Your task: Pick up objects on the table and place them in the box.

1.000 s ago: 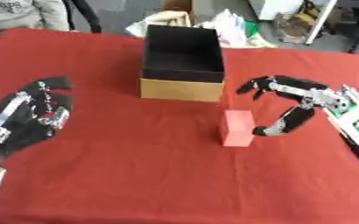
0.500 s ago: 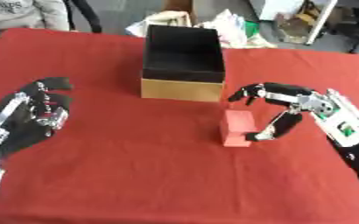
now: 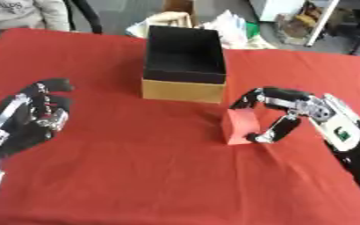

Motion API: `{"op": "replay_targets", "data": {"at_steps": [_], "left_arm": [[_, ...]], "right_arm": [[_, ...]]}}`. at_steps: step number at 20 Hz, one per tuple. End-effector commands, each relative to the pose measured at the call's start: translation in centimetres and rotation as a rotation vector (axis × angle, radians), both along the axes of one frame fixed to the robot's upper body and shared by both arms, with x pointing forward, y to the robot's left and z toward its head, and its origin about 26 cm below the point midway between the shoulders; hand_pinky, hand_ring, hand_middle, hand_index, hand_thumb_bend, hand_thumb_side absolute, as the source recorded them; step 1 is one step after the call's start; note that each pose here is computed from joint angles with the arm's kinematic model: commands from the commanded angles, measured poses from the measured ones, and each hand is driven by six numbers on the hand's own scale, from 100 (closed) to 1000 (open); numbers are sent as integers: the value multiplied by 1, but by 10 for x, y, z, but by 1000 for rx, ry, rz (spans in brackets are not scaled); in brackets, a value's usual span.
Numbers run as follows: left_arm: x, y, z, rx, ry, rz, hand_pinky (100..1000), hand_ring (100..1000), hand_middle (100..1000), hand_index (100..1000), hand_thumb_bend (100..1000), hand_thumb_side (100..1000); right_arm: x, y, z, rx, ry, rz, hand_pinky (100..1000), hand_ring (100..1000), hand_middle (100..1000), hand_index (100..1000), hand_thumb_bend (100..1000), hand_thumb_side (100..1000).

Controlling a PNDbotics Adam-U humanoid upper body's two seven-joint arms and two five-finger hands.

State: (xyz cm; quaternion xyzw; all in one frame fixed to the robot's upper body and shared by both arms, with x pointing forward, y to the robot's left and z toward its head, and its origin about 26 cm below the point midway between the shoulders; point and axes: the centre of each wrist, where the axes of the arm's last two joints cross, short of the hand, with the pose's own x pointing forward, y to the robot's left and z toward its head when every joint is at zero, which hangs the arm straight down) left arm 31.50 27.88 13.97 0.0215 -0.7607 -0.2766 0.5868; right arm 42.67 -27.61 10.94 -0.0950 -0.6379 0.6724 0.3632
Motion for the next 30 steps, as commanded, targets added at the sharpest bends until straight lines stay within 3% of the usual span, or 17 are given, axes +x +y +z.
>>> {"op": "replay_targets", "data": {"at_steps": [1,7,8,9,18,28,29,30], "left_arm": [[0,-1,7,6,-23,-8,710,759,783,876,100,295],[0,0,8,8,-23,-9,710,759,783,877,100,296],[0,0,8,8,-23,-10,710,759,783,877,100,296],[0,0,7,7,-23,-10,710,759,783,877,100,296],[2,-4,11,-1,-32,-28,710,759,782,876,100,296],[7,-18,27,-15,-77,-93,710,760,782,875,100,290],[8,-19,28,-15,-80,-99,711,760,782,875,100,290],[8,-21,30,-15,-85,-106,711,760,782,875,100,289]], "right_arm": [[2,-6,19,12,-79,-15,647,701,471,659,282,100],[0,-8,50,58,-175,2,647,694,460,653,278,100],[-1,-10,57,68,-189,0,648,694,463,653,100,100],[-1,-11,64,80,-204,-4,648,693,460,653,284,100],[3,-20,110,145,-335,-65,653,691,470,663,301,100],[25,-18,132,194,-434,-151,651,687,478,679,298,100],[28,-18,132,196,-439,-163,652,688,478,680,259,100],[30,-18,132,195,-444,-174,653,688,480,681,299,100]]}}
